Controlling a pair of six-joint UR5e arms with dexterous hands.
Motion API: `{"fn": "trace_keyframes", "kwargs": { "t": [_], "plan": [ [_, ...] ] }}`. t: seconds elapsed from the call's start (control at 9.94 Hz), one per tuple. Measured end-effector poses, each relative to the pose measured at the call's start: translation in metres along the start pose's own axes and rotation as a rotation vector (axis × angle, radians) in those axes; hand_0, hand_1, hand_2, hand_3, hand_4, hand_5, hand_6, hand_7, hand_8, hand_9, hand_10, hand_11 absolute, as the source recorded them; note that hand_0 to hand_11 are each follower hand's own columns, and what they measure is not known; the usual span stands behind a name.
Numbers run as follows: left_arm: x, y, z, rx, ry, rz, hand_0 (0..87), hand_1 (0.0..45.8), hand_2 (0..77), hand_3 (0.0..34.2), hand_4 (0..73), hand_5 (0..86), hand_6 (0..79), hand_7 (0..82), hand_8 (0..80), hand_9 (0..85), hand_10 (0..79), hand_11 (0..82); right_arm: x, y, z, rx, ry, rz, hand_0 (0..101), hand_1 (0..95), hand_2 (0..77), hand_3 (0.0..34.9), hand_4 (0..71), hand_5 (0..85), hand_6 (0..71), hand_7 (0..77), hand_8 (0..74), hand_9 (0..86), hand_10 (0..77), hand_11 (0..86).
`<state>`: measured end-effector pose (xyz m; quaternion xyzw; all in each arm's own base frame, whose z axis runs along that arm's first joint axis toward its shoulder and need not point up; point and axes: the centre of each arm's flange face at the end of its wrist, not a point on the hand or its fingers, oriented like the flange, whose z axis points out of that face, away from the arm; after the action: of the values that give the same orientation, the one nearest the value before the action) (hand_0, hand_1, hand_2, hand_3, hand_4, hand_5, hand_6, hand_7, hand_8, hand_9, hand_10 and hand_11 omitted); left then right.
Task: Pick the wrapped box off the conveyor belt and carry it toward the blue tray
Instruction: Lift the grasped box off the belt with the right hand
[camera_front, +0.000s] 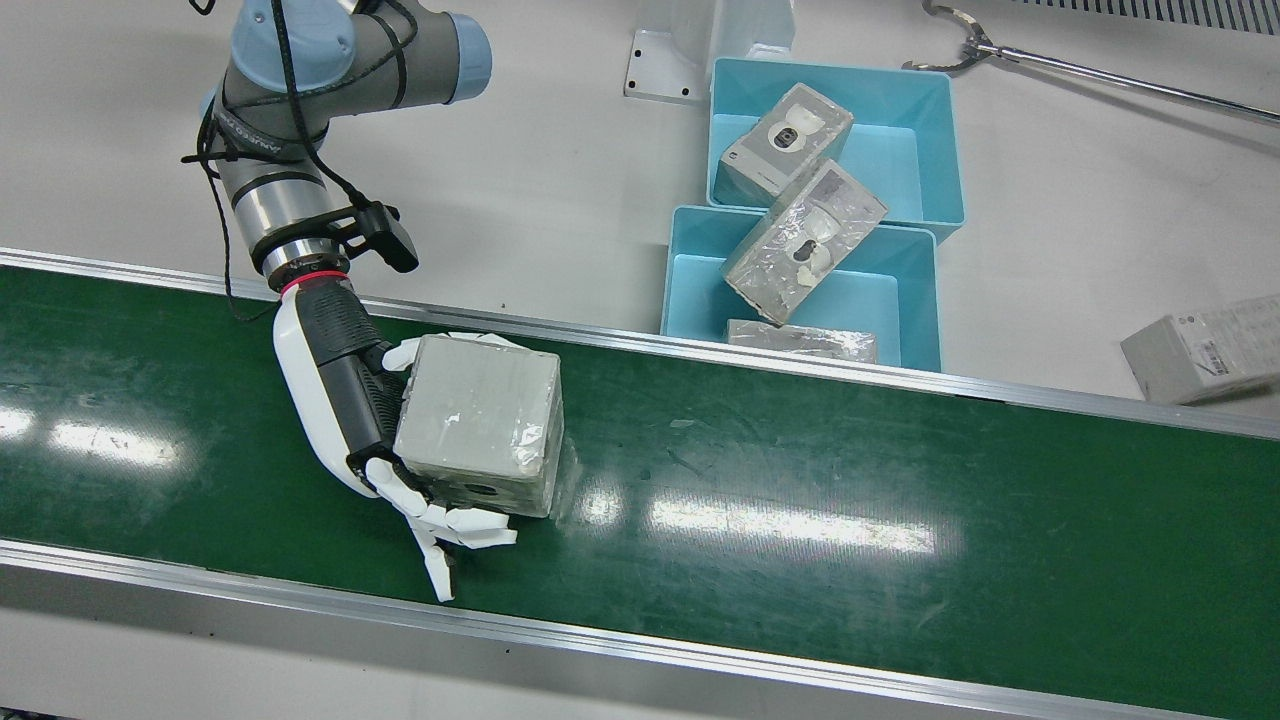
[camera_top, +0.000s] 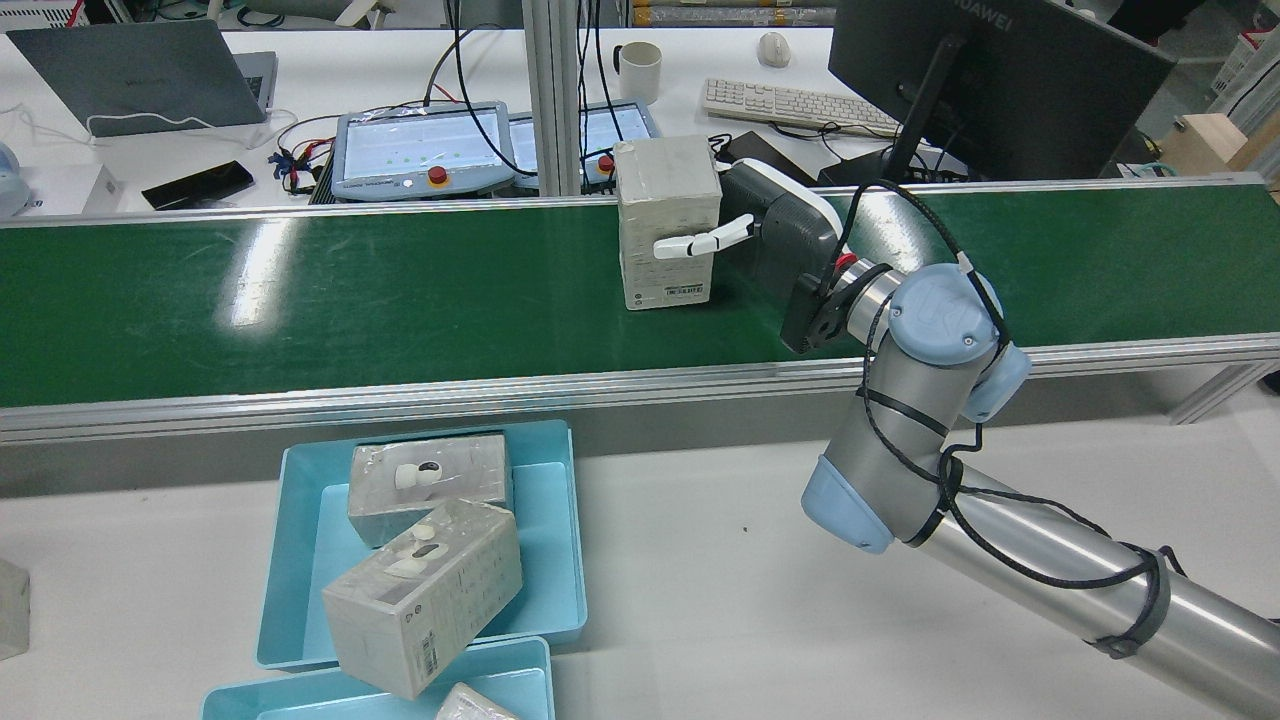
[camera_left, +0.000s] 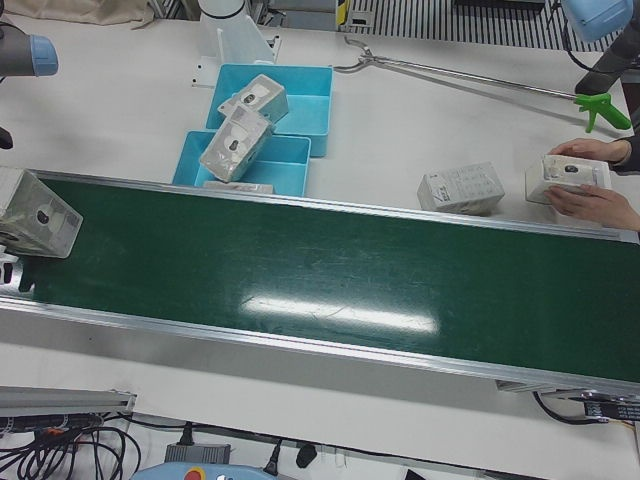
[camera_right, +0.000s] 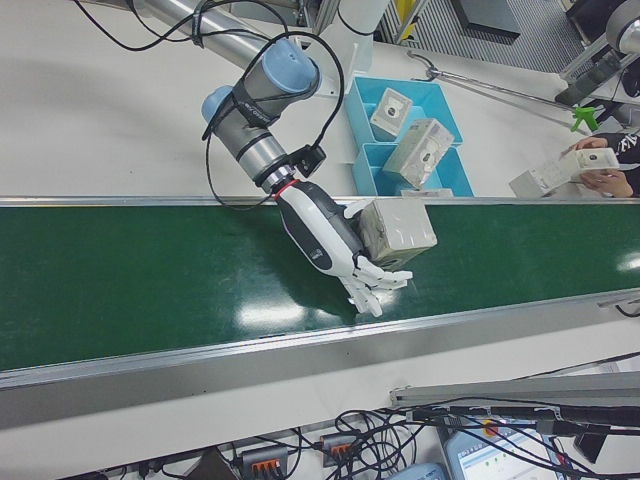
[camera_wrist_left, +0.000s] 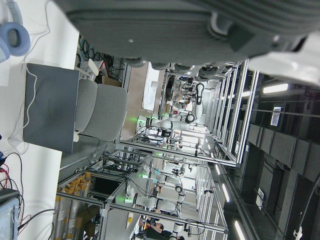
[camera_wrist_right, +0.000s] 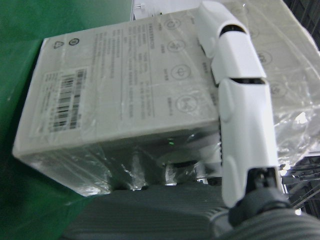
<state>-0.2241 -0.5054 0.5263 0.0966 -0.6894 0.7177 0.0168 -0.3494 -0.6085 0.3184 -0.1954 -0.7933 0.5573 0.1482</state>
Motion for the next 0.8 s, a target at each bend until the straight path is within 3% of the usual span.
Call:
{"fn": "trace_keyframes", "kwargs": {
  "t": [0.2,0.3,0.4,0.5,0.6,0.7,0.8],
  "plan": [
    [0.000,0.000,0.000,0.000,0.000,0.000,0.0,0.0,1.1,0.0,0.0,0.5,0.0,0.5,0.5,0.0,0.5,0.0,0.008,0.015,0.014,-0.019,-0.014,0.009,53,21.3,20.7,7.2,19.6,22.4,8.2,24.5,0.5,4.4,0.0,1.1],
    [0.000,0.000,0.000,0.000,0.000,0.000,0.0,0.0,1.1,0.0,0.0,0.5,0.0,0.5,0.5,0.0,0.5,0.0,0.008,0.020,0.016,-0.025,-0.018,0.011,56,25.6,22.9,5.3,24.5,27.8,13.6,32.2,3.3,8.7,5.5,1.6],
    [0.000,0.000,0.000,0.000,0.000,0.000,0.0,0.0,0.5,0.0,0.0,0.5,0.0,0.5,0.5,0.5,0.5,0.5,0.007,0.024,0.015,-0.025,-0.021,0.012,59,23.5,24.5,2.0,27.8,31.6,16.9,36.0,12.0,15.8,7.6,9.3],
    [0.000,0.000,0.000,0.000,0.000,0.000,0.0,0.0,1.1,0.0,0.0,0.5,0.0,0.5,0.5,0.5,0.5,0.0,0.005,0.031,0.011,-0.017,-0.021,0.009,59,23.5,24.5,2.0,27.8,31.6,16.9,36.0,12.0,15.8,7.6,9.3],
    [0.000,0.000,0.000,0.000,0.000,0.000,0.0,0.0,1.1,0.0,0.0,0.5,0.0,0.5,0.5,0.5,0.5,0.0,0.002,0.042,0.005,-0.013,-0.021,0.008,55,8.7,32.2,0.5,38.2,37.1,26.7,44.2,36.5,38.2,29.5,34.4],
    [0.000,0.000,0.000,0.000,0.000,0.000,0.0,0.0,1.1,0.0,0.0,0.5,0.0,0.5,0.5,0.5,0.5,0.0,-0.005,0.061,-0.003,-0.029,-0.027,0.010,55,8.7,32.2,0.5,38.2,37.1,26.7,44.2,36.5,38.2,29.5,34.4],
    [0.000,0.000,0.000,0.000,0.000,0.000,0.0,0.0,0.5,0.0,0.0,1.1,0.0,0.5,0.5,0.5,0.5,0.5,-0.013,0.084,-0.012,-0.063,-0.035,0.016,53,5.4,32.2,0.7,39.8,38.2,30.0,47.5,40.9,42.0,35.5,38.7]
  ]
}}
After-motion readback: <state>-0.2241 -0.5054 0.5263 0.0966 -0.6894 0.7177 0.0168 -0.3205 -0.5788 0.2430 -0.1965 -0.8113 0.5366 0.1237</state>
